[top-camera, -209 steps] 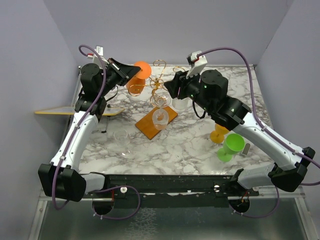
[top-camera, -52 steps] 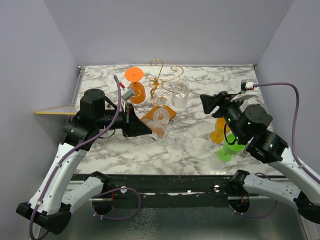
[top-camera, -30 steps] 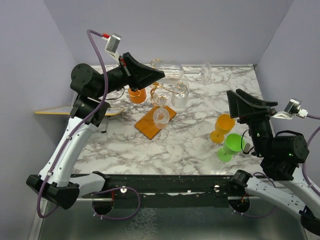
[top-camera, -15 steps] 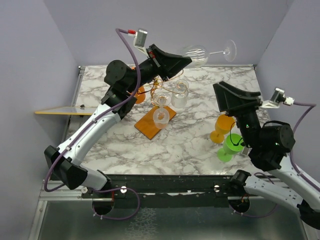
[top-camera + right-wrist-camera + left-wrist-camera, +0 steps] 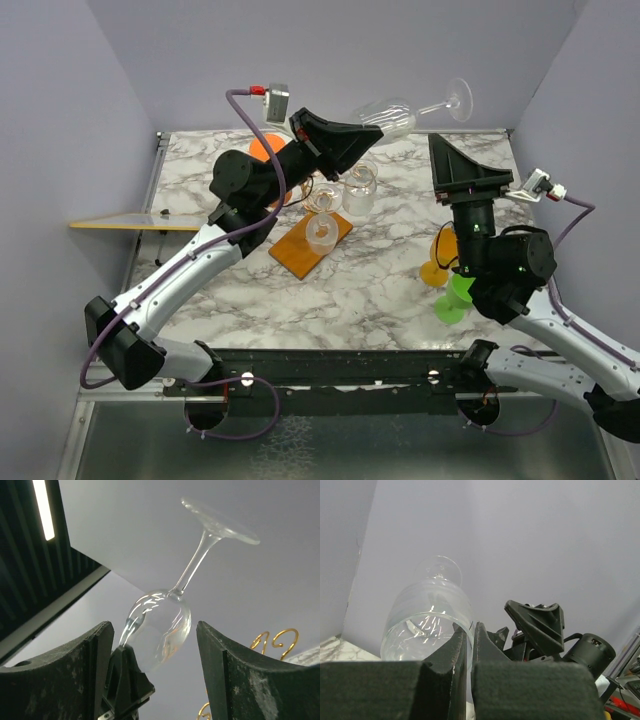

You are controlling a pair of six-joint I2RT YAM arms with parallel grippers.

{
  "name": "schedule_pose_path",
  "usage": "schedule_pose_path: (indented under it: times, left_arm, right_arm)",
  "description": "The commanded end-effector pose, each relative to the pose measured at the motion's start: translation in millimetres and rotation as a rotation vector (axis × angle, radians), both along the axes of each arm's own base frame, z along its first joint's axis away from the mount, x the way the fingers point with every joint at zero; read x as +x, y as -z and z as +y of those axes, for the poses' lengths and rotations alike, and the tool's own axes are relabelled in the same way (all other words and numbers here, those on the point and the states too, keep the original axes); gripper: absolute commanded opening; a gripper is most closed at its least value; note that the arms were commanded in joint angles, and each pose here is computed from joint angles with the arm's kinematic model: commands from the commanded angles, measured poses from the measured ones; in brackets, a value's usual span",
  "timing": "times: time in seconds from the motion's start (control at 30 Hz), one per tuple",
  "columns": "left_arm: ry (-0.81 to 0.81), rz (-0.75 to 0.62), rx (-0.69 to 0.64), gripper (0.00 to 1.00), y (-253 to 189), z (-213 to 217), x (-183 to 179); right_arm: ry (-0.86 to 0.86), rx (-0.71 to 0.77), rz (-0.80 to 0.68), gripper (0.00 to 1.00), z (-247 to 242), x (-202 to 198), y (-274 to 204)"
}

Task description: Place the wine glass upside down on the wine glass rack

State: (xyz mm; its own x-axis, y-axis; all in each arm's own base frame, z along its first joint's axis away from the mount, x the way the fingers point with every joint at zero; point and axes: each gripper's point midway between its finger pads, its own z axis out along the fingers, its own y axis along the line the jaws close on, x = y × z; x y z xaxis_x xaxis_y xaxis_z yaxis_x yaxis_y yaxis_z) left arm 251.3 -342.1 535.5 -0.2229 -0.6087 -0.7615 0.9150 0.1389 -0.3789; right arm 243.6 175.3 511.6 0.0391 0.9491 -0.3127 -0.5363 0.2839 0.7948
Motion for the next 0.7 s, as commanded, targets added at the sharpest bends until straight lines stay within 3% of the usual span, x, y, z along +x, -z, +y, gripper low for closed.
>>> schedule_pose_path:
  times: [0.0,0.13,0.17,0.4,0.67]
  left_arm:
    - [-0.020,-0.102,-0.113,0.00,-35,23,-22]
    - [0.005,-0.096,-0.134,0.00,-32,25,-27]
    - [0.028,-0.096,-0.139,0.00,-30,25,-32]
    - [0.081,-0.097,-0.133,0.00,-24,26,-44]
    - [0.154,-0.116,-0.133,0.00,-23,33,-67]
  right_arm:
    - [0.015,0.155,-0.037,0.72,-12,0,-14]
    - [-0.016,0.209,0.028,0.70,-5,9,-11]
    - [-0.029,0.218,0.042,0.64,2,14,-11]
    - [-0.050,0.244,-0.013,0.51,6,12,-15]
    - [-0.086,0.276,0.017,0.45,13,16,-7]
